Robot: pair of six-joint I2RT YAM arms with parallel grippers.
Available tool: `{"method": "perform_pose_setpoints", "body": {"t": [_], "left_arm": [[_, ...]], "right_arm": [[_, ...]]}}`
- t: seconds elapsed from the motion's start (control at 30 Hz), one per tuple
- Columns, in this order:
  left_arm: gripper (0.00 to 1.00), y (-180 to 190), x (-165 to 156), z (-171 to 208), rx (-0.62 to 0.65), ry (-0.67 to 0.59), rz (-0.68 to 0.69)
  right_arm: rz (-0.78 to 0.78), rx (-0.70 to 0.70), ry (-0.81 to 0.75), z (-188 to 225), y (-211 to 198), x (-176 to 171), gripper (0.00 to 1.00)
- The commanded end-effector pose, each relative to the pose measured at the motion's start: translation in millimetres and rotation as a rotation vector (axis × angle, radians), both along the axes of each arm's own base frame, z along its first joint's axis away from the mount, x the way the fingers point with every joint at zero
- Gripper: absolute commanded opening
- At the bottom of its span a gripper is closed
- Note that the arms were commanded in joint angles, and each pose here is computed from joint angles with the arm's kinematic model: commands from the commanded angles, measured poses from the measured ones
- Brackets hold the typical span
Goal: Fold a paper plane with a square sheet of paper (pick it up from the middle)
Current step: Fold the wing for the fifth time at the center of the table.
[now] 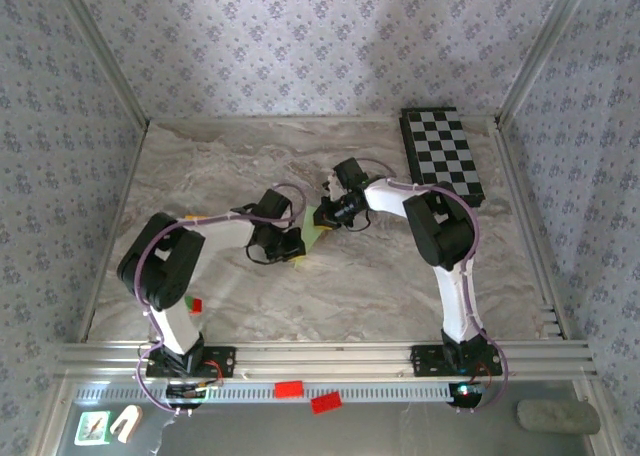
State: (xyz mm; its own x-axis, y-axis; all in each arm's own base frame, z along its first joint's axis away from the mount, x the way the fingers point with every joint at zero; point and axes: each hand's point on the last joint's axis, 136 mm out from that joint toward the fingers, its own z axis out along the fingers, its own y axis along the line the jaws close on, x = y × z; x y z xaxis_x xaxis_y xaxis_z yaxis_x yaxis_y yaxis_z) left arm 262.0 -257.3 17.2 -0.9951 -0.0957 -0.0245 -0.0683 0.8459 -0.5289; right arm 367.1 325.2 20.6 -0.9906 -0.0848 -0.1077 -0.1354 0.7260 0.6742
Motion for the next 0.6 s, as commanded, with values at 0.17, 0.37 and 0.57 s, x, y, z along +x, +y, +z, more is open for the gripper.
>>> {"method": "perform_pose_setpoints", "body": {"t": [0.17, 0.37, 0.57], "left_arm": [[0.08, 42, -70, -8, 0.154, 0.185, -0.080], [0.13, 41, -37, 31, 0.099, 0.053, -0.030], [0.29, 57, 15, 83, 0.051, -0.130, 0.084]], "right_arm": [[0.017, -0.147, -0.014, -32, -32, 12, 0.08], [0.141, -0.110, -0.104, 3, -21, 18, 0.09], [0.124, -0.107, -0.165, 52, -19, 18, 0.20]]}}
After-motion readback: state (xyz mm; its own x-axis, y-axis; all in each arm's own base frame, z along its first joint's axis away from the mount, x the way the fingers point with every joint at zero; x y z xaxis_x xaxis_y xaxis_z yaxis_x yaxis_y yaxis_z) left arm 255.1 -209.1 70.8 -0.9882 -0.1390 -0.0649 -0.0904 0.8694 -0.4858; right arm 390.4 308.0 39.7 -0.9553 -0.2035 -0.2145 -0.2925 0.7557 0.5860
